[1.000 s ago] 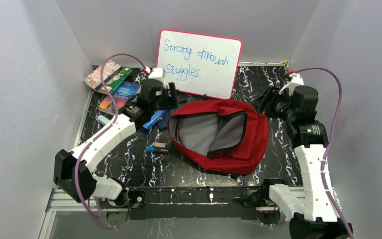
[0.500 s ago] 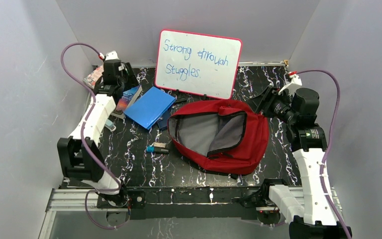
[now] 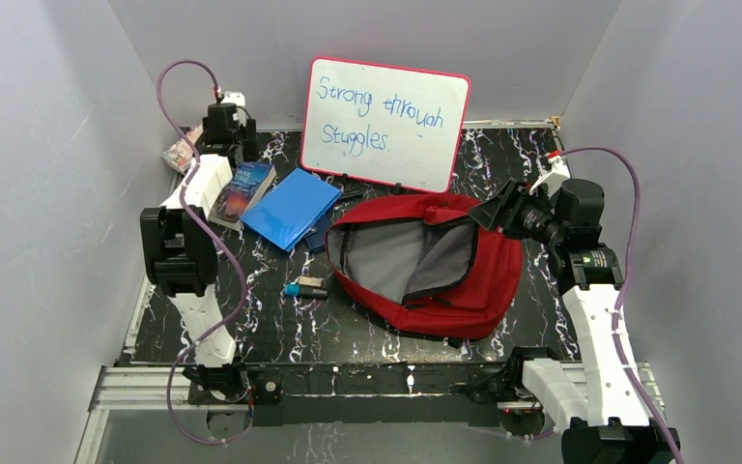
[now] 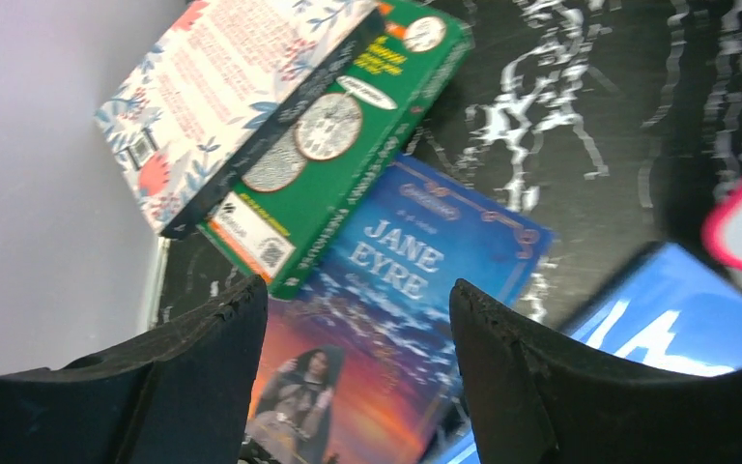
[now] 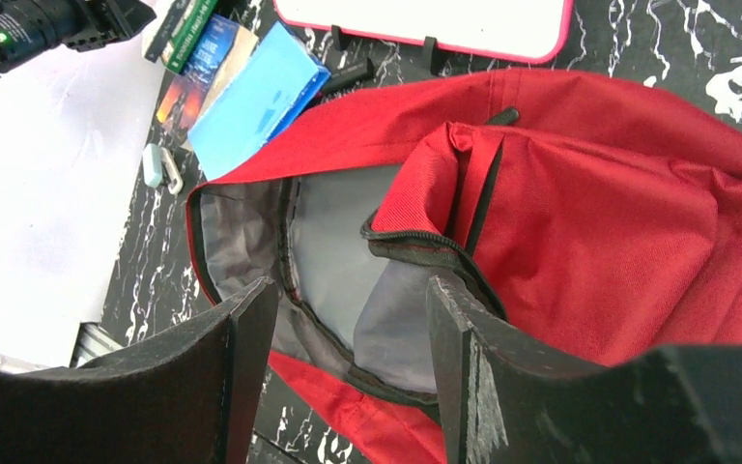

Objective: Pack the student bag
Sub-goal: Place the student bag at the center of the board, then pick up the book at the corner of the board.

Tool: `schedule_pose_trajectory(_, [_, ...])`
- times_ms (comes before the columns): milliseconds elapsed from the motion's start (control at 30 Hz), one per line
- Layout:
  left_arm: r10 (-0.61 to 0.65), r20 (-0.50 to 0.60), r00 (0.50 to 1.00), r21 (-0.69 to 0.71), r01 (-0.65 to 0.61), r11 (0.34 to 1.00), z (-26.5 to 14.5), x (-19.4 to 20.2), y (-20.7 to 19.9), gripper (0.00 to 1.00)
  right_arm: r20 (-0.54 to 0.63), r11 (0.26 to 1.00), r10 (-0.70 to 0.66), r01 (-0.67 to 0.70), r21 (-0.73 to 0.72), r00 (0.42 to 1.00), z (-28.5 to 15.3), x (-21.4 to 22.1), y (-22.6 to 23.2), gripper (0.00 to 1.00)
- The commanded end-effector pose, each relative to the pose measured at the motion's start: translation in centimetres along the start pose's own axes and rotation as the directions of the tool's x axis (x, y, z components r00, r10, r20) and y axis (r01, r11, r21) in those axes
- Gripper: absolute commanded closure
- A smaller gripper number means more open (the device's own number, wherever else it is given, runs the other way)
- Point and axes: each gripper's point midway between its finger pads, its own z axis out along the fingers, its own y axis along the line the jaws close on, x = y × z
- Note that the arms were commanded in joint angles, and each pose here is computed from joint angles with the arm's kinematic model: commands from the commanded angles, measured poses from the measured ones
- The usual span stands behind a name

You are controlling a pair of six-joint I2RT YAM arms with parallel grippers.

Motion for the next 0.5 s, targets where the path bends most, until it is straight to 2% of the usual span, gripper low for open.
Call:
schedule_pose_trajectory(0, [-0.009,0.043,0.999,-0.152,0.016,0.988,0.1,-2.1,7.2,0.33,0.033,0.999,-0.032,0.033,-0.027,0.999,0.2,-0.5,0.3,0.33])
schedule_pose_trajectory(100, [-0.225,0.046,0.973,-0.174,0.230,0.957,-0.2,-1.2,10.2,0.32,0.032,0.999,-0.027,0.028,-0.015,0.999,0.5,0.1,-0.4,0.33])
schedule_pose_trajectory(233, [-0.488,0.075,0.870,-0.178,0.493,0.852,-1.4,0.7,11.5,0.30,0.014,1.000,-0.006,0.006,-0.011,1.000,1.2,0.8,-1.1,0.33])
schedule_pose_trajectory(300, [-0.546,0.091,0.833,-0.130,0.553,0.823,-1.8,1.1,10.9,0.29,-0.004,1.000,0.006,-0.006,-0.018,1.000,1.4,1.3,-1.1,0.33])
schedule_pose_trajectory(367, [-0.588,0.099,0.802,-0.151,0.597,0.788,-1.9,1.8,11.3,0.28,-0.015,1.000,0.011,-0.012,-0.024,1.000,1.4,1.5,-1.1,0.33])
schedule_pose_trajectory(467, [-0.716,0.061,0.696,-0.182,0.713,0.677,-1.2,3.5,13.0,0.28,-0.009,1.000,0.008,-0.008,-0.016,1.000,1.2,1.5,-1.2,0.33])
